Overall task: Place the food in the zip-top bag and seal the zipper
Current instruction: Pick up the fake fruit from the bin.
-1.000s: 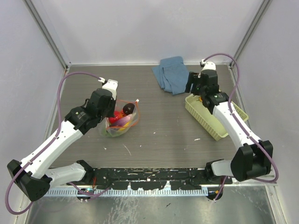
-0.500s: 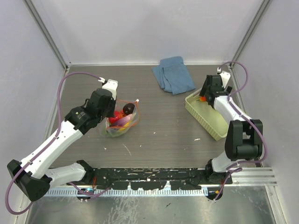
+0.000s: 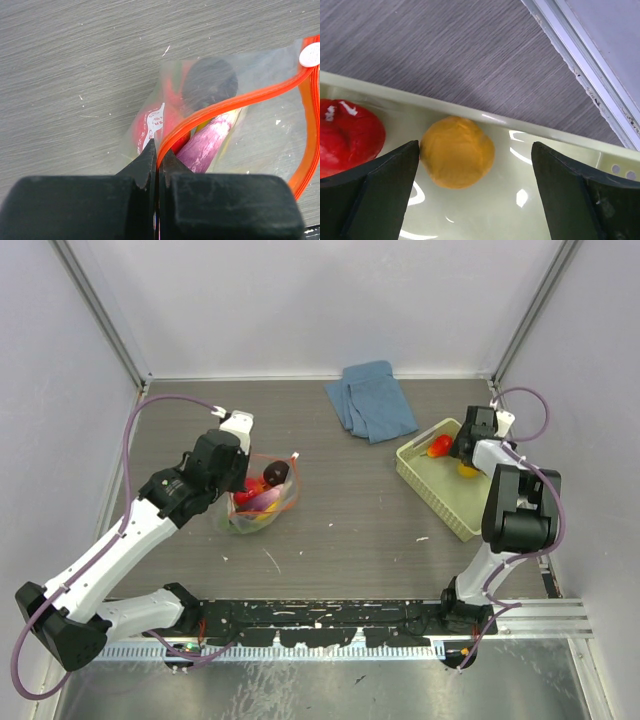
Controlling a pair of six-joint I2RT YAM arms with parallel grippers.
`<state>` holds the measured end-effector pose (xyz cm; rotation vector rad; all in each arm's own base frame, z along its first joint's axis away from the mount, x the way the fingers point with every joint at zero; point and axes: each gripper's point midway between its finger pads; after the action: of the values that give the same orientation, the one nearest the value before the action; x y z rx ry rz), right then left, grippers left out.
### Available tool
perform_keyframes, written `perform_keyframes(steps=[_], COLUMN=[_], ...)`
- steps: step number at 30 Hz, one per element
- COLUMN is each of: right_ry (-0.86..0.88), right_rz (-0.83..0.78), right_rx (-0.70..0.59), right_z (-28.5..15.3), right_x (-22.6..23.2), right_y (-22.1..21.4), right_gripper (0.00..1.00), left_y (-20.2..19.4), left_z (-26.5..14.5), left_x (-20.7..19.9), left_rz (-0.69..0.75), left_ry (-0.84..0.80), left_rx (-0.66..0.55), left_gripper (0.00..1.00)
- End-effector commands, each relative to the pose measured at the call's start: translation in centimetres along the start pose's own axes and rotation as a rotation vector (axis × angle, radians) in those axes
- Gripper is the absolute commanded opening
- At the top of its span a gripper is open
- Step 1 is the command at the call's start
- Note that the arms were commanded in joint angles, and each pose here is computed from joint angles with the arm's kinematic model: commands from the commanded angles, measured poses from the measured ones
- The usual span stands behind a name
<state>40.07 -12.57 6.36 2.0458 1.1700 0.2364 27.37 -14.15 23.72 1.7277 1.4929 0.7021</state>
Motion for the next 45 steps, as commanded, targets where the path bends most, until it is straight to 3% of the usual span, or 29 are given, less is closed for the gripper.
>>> perform_keyframes(steps=[1,8,15,20,30,35,45], right_ry=[0.03,0.062,0.101,0.122,0.21,0.331,0.798], right_rz=[0.032,0.024,0.054,0.067,0.037,-0.04,-0.169], right_rx=[-0.04,0.001,0.001,-0.008,-0.102,-0.193,-0.439], right_z=[0.8,2.1,1.3,0.0,-5.9,-10.9,-25.6], right_x=[0.6,1.5,1.8,1.6,3.0,6.7,16.6], right_y=[2.2,0.8,0.2,0.1,1.2,2.4,3.5], right_gripper=[0.97,0.89,0.61,0.51,0.49,0.49,0.49], left_y=[2.2,1.9,2.0,2.2,2.3,2.4,2.4], left_z=[-0.3,0.1,-0.2,-0.4,-0.6,-0.9,-1.0], left_x=[-0.6,-0.7,-0.7,-0.6,-0.8,-0.8,-0.8], left_rz=[-0.027,-0.021,-0.026,-0.029,-0.034,-0.036,-0.038], left_ry=[-0.026,-0.023,-0.027,-0.029,-0.044,-0.049,-0.051], left_rx=[-0.066,-0.049,-0.058,-0.067,-0.069,-0.074,-0.077], left_gripper=[0.0,0.0,0.0,0.0,0.0,0.0,0.0])
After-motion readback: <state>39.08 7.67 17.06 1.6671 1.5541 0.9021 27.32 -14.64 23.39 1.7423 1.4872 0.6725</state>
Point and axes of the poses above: each gripper's point midway between its finger pads, its own z axis out along the fingers, its own x axis along the line the jaws close on, y = z × x, and after that the axes turned 8 degrees about -z, right-handed
